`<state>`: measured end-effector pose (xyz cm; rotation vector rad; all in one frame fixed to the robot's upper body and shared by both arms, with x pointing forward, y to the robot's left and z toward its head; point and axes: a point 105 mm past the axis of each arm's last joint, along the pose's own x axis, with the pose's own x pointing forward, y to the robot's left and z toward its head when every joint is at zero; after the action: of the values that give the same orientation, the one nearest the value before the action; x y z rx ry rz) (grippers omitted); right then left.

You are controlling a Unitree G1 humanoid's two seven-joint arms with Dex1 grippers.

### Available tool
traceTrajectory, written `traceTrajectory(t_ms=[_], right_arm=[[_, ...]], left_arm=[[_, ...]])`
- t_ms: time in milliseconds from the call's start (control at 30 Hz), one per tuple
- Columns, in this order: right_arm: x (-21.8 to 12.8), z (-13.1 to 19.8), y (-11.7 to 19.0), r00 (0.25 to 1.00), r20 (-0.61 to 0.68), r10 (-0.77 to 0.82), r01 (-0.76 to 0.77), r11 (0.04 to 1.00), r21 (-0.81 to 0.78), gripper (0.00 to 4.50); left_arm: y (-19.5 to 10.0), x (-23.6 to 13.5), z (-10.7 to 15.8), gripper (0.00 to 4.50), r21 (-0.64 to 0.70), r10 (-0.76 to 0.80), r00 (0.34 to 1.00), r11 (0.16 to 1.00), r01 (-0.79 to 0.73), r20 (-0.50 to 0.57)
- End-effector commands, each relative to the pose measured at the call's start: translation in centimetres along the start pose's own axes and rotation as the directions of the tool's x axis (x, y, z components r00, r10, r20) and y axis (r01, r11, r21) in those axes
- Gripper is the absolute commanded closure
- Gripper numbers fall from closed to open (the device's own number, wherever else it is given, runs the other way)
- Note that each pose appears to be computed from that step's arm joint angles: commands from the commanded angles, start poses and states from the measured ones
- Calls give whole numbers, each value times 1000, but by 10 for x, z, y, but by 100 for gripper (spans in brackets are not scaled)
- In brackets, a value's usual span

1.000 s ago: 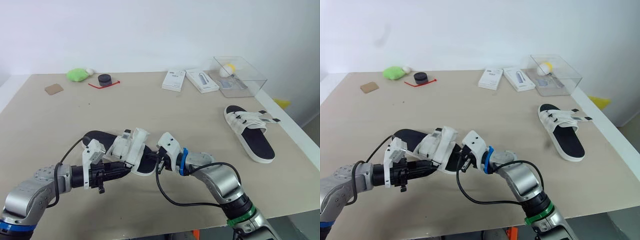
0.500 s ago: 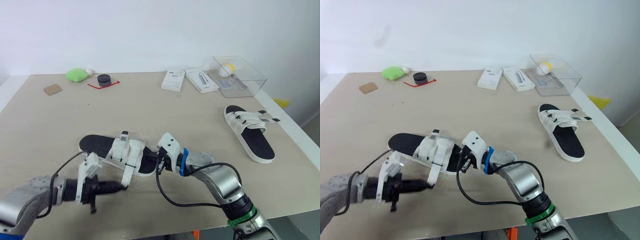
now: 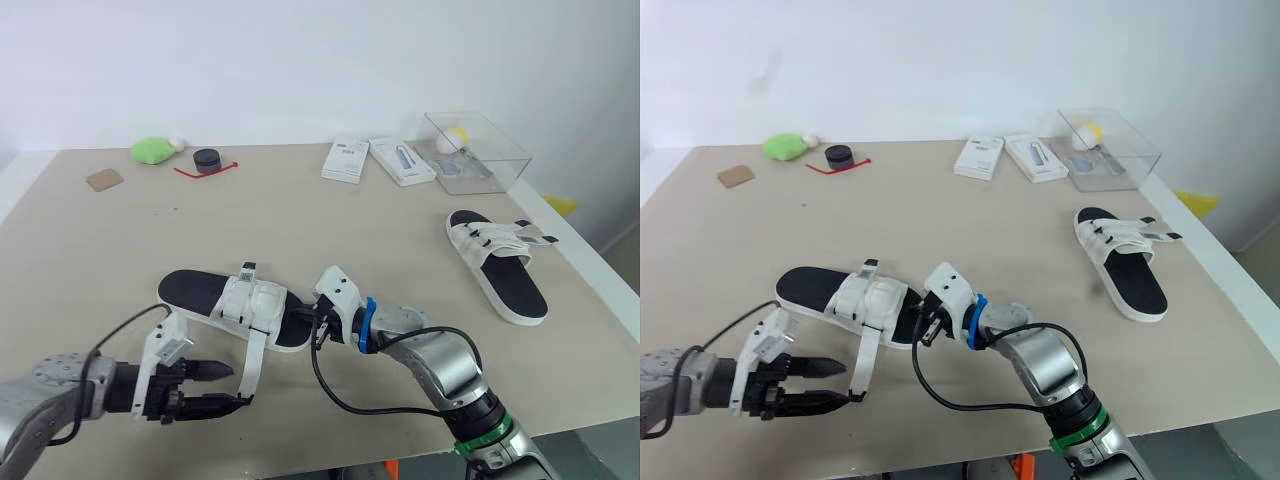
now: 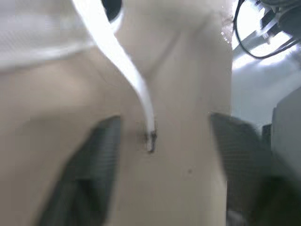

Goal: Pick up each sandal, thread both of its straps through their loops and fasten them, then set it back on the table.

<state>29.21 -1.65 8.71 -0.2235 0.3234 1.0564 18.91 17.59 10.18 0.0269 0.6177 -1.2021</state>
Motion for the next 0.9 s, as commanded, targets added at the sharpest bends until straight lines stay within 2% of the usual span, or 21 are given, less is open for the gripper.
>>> traceTrajectory(t_ms=[33, 100, 167, 267, 400, 500, 600, 833, 900], right_arm=[[2, -12, 4, 999, -38, 19, -18, 1000, 20, 450], [3, -13, 5, 999, -41, 23, -22, 1000, 18, 450], [4, -13, 5, 999, -40, 25, -25, 1000, 18, 450], [5, -13, 7, 999, -36, 27, -26, 999, 17, 450], [5, -12, 6, 999, -33, 26, -26, 1000, 13, 450], [3, -11, 2, 999, -37, 17, -16, 1000, 8, 450], [2, -10, 0, 999, -36, 11, -11, 1000, 7, 450], [1, -8, -2, 999, -36, 5, -5, 1000, -1, 450], [1, -8, -4, 999, -36, 2, -2, 1000, -2, 450]], left_arm=[[-7, -19, 15, 8, 285, 4, 998, 959, 15, -69], [-7, -22, 15, 8, 490, 13, 995, 871, 36, -97], [-2, -19, 18, 8, 755, 47, 995, 655, 32, -83], [1, -16, 11, 8, 929, 34, 999, 371, 16, -31], [9, -9, -6, 8, 997, 9, 1000, 68, -31, 30], [10, 4, -7, 8, 996, -34, 996, -50, -81, 79], [9, 13, -3, 8, 987, -74, 992, -113, -113, 106], [11, 31, 0, 8, 978, -103, 987, -161, -137, 121], [11, 33, 1, 46, 977, -108, 986, -159, -142, 126]])
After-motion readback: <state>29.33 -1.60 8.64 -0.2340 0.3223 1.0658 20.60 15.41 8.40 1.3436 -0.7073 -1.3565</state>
